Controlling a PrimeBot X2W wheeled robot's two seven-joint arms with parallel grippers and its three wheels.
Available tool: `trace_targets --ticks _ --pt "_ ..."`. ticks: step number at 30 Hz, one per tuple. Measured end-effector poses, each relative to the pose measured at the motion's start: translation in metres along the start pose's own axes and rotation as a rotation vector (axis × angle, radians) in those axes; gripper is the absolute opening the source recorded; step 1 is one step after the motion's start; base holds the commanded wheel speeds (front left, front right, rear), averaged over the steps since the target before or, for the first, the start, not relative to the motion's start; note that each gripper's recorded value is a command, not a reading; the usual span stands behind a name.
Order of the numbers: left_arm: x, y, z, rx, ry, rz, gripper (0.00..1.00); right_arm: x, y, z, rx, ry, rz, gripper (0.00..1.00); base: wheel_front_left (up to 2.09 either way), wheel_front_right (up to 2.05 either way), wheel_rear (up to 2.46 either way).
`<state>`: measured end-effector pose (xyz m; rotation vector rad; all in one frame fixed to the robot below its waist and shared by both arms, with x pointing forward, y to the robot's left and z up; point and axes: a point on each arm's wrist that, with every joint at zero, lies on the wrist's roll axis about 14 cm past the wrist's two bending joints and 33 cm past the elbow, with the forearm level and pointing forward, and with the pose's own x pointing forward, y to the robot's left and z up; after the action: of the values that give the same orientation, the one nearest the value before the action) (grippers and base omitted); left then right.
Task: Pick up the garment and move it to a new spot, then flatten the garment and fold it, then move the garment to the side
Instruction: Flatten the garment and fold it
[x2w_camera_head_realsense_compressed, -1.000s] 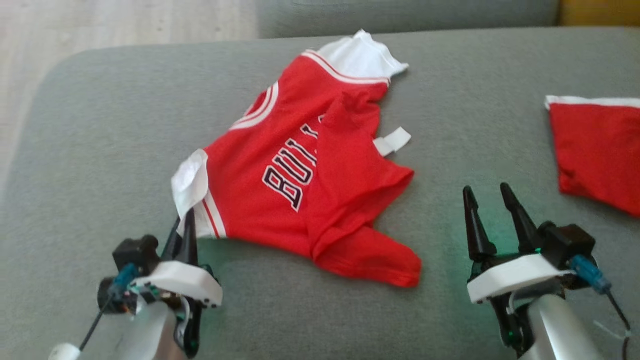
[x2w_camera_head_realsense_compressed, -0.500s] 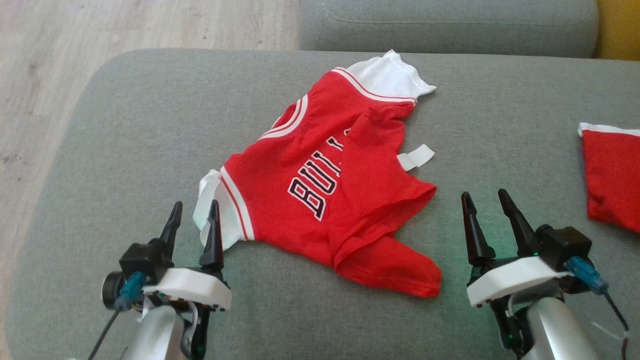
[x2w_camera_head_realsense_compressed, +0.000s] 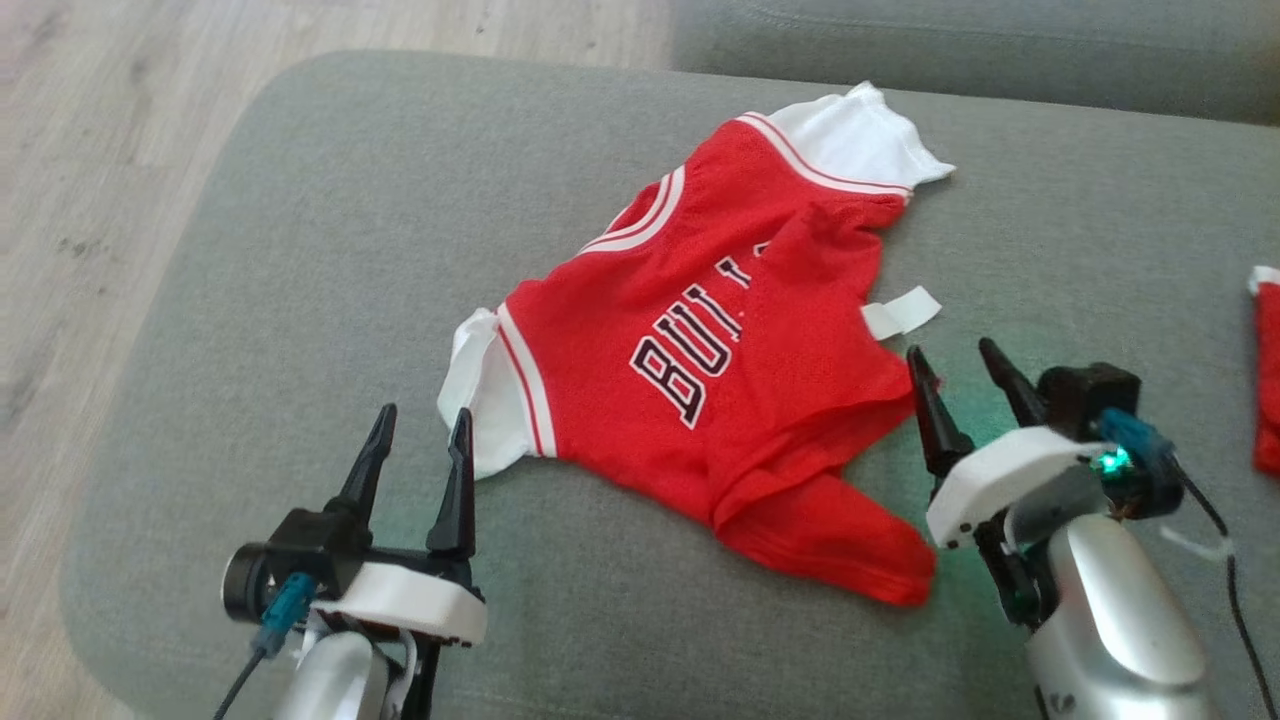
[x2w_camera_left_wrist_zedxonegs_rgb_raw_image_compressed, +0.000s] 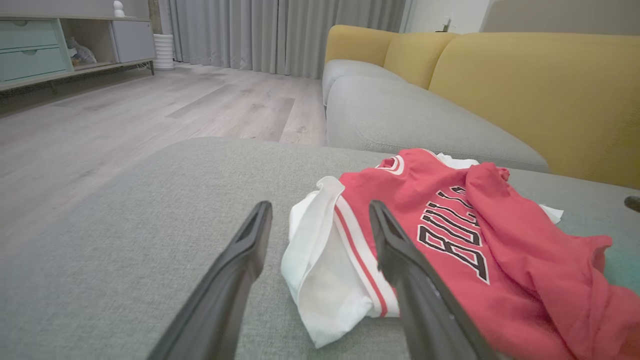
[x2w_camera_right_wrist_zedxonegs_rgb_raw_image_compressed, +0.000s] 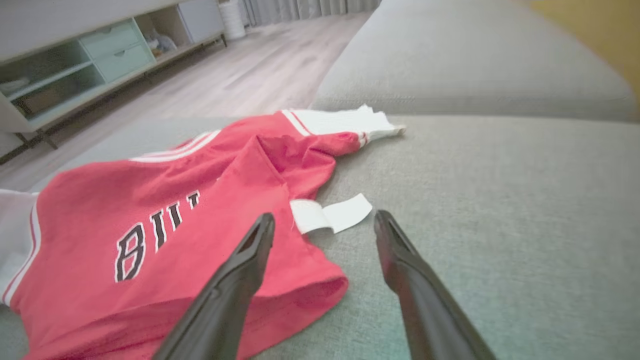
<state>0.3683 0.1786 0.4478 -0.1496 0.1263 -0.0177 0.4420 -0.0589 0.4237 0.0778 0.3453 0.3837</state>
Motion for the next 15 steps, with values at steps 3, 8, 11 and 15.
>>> trace_targets --ticks 3,8,11,15 --pt "-0.002 0.003 -0.004 -0.005 0.011 0.011 1.00 0.008 0.004 -0.021 -0.003 0.106 0.014 1.00 0.00 0.00 0.00" --pt "-0.005 0.006 -0.008 -0.010 0.024 0.022 1.00 0.014 0.013 -0.045 -0.030 0.209 0.043 1.00 0.00 0.00 0.00" --pt "-0.007 0.009 -0.011 -0.011 0.033 0.031 1.00 0.017 0.018 -0.050 -0.030 0.230 0.058 0.00 0.00 0.00 0.00" --pt "-0.007 0.009 -0.013 -0.012 0.038 0.034 1.00 0.021 0.008 -0.042 -0.041 0.200 0.029 0.00 0.00 0.00 0.00"
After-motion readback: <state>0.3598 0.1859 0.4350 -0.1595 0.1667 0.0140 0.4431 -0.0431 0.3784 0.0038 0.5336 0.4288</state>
